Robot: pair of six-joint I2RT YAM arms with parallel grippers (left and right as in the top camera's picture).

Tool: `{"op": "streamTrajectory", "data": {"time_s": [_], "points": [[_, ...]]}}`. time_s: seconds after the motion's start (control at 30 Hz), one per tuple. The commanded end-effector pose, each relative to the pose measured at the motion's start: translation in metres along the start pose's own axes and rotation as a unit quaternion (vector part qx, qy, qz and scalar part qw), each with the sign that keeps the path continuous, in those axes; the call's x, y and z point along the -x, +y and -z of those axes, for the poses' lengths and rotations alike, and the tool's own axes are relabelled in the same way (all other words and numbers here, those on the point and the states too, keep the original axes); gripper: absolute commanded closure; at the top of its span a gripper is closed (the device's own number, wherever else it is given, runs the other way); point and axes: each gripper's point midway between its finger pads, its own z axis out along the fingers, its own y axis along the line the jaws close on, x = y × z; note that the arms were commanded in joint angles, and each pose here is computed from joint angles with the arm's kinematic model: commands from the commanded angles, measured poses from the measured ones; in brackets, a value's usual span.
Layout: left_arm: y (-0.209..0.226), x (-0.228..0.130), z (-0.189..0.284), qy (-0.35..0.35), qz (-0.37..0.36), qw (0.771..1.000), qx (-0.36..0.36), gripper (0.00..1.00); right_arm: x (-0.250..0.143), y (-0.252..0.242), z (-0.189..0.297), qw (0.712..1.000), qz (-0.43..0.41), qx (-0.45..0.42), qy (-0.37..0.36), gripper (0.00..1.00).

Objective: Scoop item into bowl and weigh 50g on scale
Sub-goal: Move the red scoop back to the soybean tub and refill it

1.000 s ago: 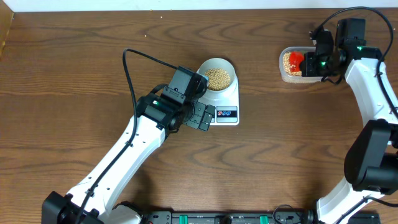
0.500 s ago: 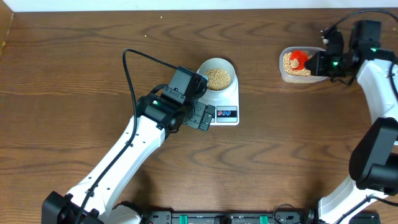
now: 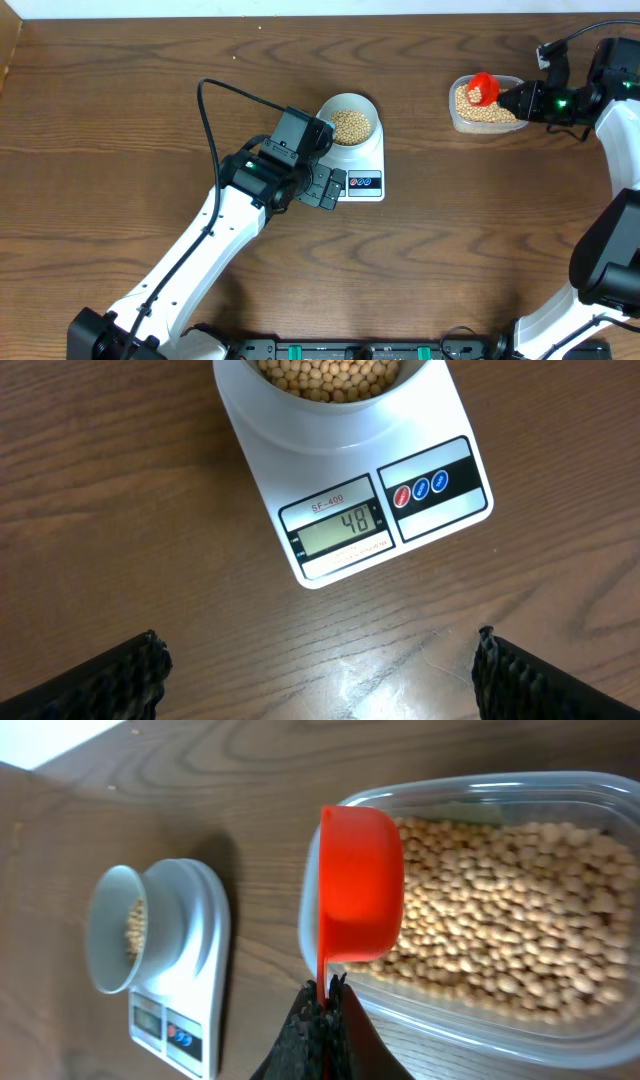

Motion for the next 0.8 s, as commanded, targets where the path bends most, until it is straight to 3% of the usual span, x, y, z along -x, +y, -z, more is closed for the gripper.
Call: {"op": "streamTrajectory", "data": {"time_s": [0.0,0.3,0.63,0.77], "points": [[0.000,0.002,0.004,-0.005,-0.008,1.000,-0.001,0.01,0.011,0.030,0.017,0.998,0.029,0.047,-0.026,0.99],[0.000,0.002,0.004,-0.005,-0.008,1.000,-0.001,0.01,0.011,0.083,0.021,0.989,0.058,0.129,-0.028,0.99],[0.000,0.002,0.004,-0.005,-0.008,1.000,-0.001,0.01,-0.003,0.161,-0.020,0.971,0.150,0.186,0.001,0.99],[0.000,0.002,0.004,-0.004,-0.008,1.000,-0.001,0.01,-0.012,0.179,-0.040,0.971,0.171,0.167,0.016,0.99]]}}
